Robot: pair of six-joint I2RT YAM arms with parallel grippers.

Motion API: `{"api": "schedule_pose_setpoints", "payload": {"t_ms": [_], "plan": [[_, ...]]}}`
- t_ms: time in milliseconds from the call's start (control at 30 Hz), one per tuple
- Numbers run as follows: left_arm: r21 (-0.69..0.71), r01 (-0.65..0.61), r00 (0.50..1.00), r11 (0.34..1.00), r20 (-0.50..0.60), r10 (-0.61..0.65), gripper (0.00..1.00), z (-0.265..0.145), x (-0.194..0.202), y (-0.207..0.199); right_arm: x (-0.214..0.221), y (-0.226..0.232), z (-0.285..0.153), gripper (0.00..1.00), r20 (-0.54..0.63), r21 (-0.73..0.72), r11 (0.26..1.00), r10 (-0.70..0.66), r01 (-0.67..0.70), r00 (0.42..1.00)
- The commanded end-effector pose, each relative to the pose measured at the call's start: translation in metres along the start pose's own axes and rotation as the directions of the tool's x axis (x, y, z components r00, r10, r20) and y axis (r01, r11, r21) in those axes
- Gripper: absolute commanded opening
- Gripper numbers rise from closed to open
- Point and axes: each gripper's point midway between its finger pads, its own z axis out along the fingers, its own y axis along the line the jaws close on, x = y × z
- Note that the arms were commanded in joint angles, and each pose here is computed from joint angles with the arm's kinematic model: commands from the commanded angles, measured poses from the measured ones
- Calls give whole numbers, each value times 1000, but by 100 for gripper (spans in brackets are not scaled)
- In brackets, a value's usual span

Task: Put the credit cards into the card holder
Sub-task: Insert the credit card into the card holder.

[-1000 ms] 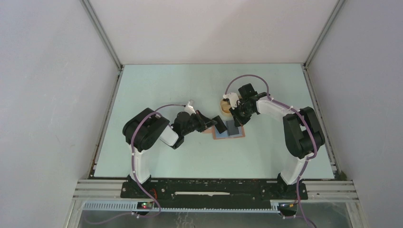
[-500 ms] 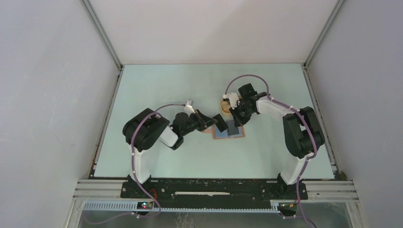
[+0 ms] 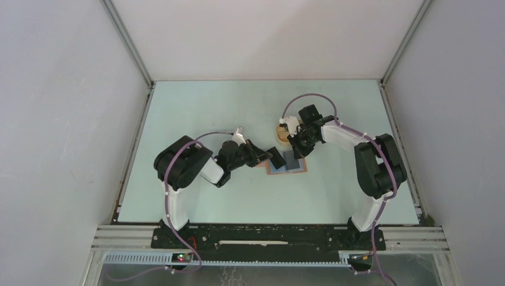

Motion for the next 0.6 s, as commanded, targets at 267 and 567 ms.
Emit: {"api": "schedule_pose_setpoints", "payload": {"t_ms": [267, 567], "plan": [[-5, -51, 998, 999, -41, 51, 0, 11, 5, -7, 0, -5, -2, 0, -18, 19, 1000, 9, -8, 1000], [-36, -64, 995, 997, -74, 61, 0, 12, 13, -5, -1, -5, -3, 0, -15, 19, 1000, 7, -7, 1000]]}}
